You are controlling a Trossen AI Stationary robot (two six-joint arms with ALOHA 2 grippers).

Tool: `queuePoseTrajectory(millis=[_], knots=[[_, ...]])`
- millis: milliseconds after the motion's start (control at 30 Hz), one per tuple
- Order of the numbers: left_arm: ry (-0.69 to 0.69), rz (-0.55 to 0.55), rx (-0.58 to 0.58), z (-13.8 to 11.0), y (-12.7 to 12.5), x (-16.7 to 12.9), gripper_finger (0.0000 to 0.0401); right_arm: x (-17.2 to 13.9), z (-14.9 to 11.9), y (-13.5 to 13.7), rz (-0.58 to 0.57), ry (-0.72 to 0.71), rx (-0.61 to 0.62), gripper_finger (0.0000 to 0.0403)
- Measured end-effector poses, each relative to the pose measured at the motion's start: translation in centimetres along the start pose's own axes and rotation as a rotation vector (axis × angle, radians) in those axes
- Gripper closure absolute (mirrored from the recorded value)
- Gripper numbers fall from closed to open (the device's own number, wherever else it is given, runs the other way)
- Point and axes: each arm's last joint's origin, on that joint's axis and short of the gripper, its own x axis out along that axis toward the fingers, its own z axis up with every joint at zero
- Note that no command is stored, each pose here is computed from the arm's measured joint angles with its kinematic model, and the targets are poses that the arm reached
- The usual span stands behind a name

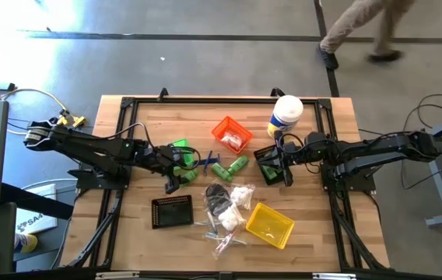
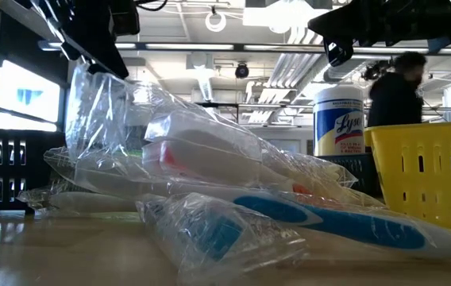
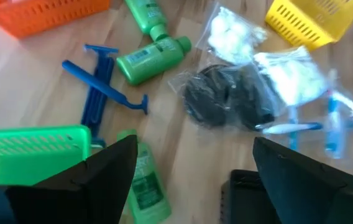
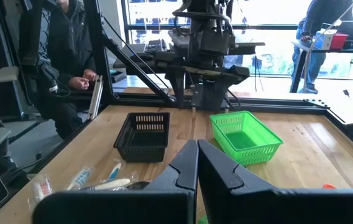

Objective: Pick & Place Travel size toiletries
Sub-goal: Put the green shampoo into the top black bin

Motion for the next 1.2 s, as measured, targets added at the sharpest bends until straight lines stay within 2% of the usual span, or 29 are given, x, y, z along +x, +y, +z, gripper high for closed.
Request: queuePoseTrajectory(millis=[267,600,1067,1200], knots=[[0.041,-0.07,-0.18,-0.2,-0.4,0.0,0.0086,0.0,0.0,0.0,0.0,0.0,0.0,0.0401],[0.062,-0.139,-0.127,-0.8,-2.7,1.5,0.0086,0.0,0.0,0.0,0.0,-0.004,0.032,0.0401],[0.088,-0.113,-0.147,-1.1,-2.5,1.6,0.0086,0.0,0.0,0.0,0.0,0.004,0.006,0.0401],[0.058,-0.068,-0.148,-1.0,-2.4,1.6,0.0086,0.0,0.0,0.0,-0.012,0.004,-0.003,0.0401]])
